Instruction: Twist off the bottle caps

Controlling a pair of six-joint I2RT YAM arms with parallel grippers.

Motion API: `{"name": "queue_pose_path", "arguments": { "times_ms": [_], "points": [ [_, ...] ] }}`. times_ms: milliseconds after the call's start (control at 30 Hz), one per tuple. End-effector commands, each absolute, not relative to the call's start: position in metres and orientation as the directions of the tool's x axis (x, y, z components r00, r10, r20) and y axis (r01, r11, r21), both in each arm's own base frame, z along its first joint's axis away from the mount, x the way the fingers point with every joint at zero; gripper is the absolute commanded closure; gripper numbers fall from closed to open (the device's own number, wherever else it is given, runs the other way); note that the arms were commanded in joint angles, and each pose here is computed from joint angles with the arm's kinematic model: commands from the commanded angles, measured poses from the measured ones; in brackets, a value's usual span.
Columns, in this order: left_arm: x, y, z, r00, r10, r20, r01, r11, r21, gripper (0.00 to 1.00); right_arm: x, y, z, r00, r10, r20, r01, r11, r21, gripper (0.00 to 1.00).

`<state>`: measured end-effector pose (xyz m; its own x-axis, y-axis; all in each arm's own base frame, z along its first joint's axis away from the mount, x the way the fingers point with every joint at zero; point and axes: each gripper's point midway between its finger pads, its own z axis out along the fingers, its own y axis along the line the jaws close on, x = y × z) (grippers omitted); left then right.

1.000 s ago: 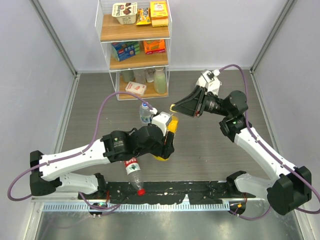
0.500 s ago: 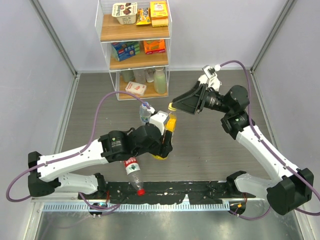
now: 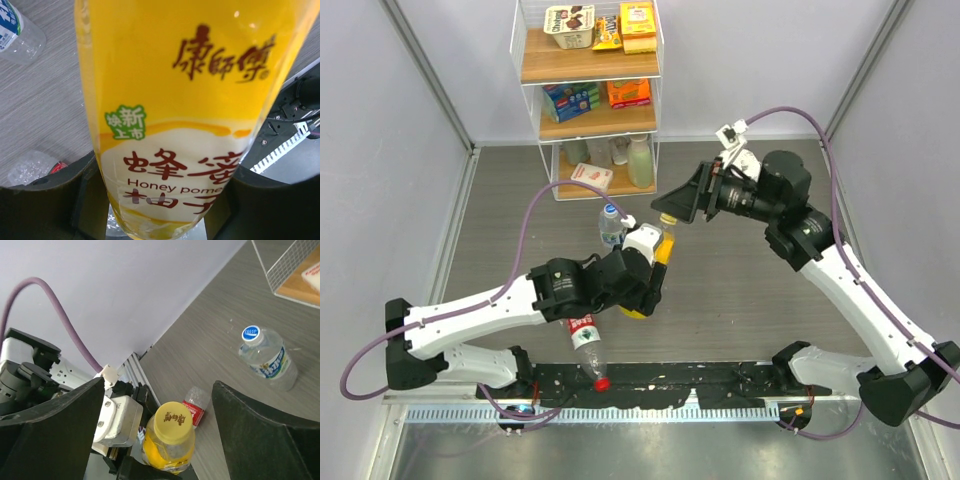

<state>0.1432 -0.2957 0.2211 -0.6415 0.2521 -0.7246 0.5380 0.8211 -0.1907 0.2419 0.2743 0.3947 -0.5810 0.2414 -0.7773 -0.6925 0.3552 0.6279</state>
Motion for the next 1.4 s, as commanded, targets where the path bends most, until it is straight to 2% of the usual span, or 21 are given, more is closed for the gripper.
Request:
{"name": "queue_pose_path", "arguments": {
  "times_ms": [0,100,200,233,267,300,333,367,400,533,633,800,933,1367],
  "points": [
    [0.152,-0.301,0.248,-0.602,0.212,-0.770,0.541,0.818,-0.197,0.95,0.242,0.282,0.375,-0.589,0.169,-0.790,-0.669,0.447,0.595,0.12],
    [0.153,-0.301,0.251,-0.600,0.208,-0.773,0.541,0.817,-0.200,0.96,0.246,0.282,0.360,-0.609,0.149,-0.779,-0.634,0.500,0.590,0.24],
    [0.153,-0.301,0.252,-0.600,0.203,-0.774,0.539,0.818,-0.203,0.95,0.249,0.278,0.354,-0.602,0.148,-0.785,-0.620,0.532,0.576,0.25],
    [0.153,-0.301,0.254,-0.598,0.197,-0.777,0.538,0.817,-0.207,0.96,0.248,0.277,0.355,-0.601,0.152,-0.784,-0.620,0.530,0.578,0.33],
    [0.153,-0.301,0.255,-0.597,0.194,-0.778,0.539,0.815,-0.211,0.96,0.248,0.277,0.356,-0.598,0.157,-0.786,-0.624,0.524,0.579,0.59],
    [0.153,-0.301,0.256,-0.596,0.191,-0.780,0.540,0.814,-0.213,0.96,0.246,0.279,0.353,-0.608,0.157,-0.779,-0.620,0.519,0.588,0.69],
    [0.154,-0.301,0.257,-0.594,0.186,-0.783,0.539,0.815,-0.215,0.96,0.245,0.278,0.352,-0.613,0.162,-0.773,-0.615,0.517,0.596,0.88],
    [0.154,-0.301,0.258,-0.592,0.183,-0.785,0.538,0.815,-0.217,0.96,0.244,0.278,0.353,-0.608,0.164,-0.777,-0.620,0.512,0.594,0.96],
    [0.153,-0.301,0.259,-0.591,0.177,-0.787,0.538,0.813,-0.221,0.95,0.243,0.278,0.351,-0.616,0.170,-0.769,-0.614,0.509,0.604,0.98],
    [0.152,-0.300,0.267,-0.582,0.133,-0.802,0.542,0.799,-0.261,0.89,0.239,0.272,0.351,-0.609,0.229,-0.759,-0.597,0.498,0.629,0.98],
    [0.150,-0.298,0.275,-0.572,0.086,-0.816,0.549,0.779,-0.303,0.79,0.238,0.266,0.354,-0.613,0.304,-0.730,-0.569,0.471,0.674,0.98],
    [0.144,-0.295,0.286,-0.555,0.007,-0.832,0.570,0.731,-0.374,0.50,0.240,0.254,0.358,-0.615,0.396,-0.682,-0.541,0.417,0.730,0.98],
    [0.139,-0.296,0.289,-0.552,-0.018,-0.834,0.589,0.699,-0.405,0.34,0.240,0.253,0.360,-0.632,0.415,-0.655,-0.532,0.382,0.756,0.98],
    [0.135,-0.297,0.271,-0.590,0.034,-0.807,0.579,0.714,-0.393,0.33,0.241,0.246,0.369,-0.608,0.445,-0.657,-0.533,0.384,0.753,0.98]
  ]
}}
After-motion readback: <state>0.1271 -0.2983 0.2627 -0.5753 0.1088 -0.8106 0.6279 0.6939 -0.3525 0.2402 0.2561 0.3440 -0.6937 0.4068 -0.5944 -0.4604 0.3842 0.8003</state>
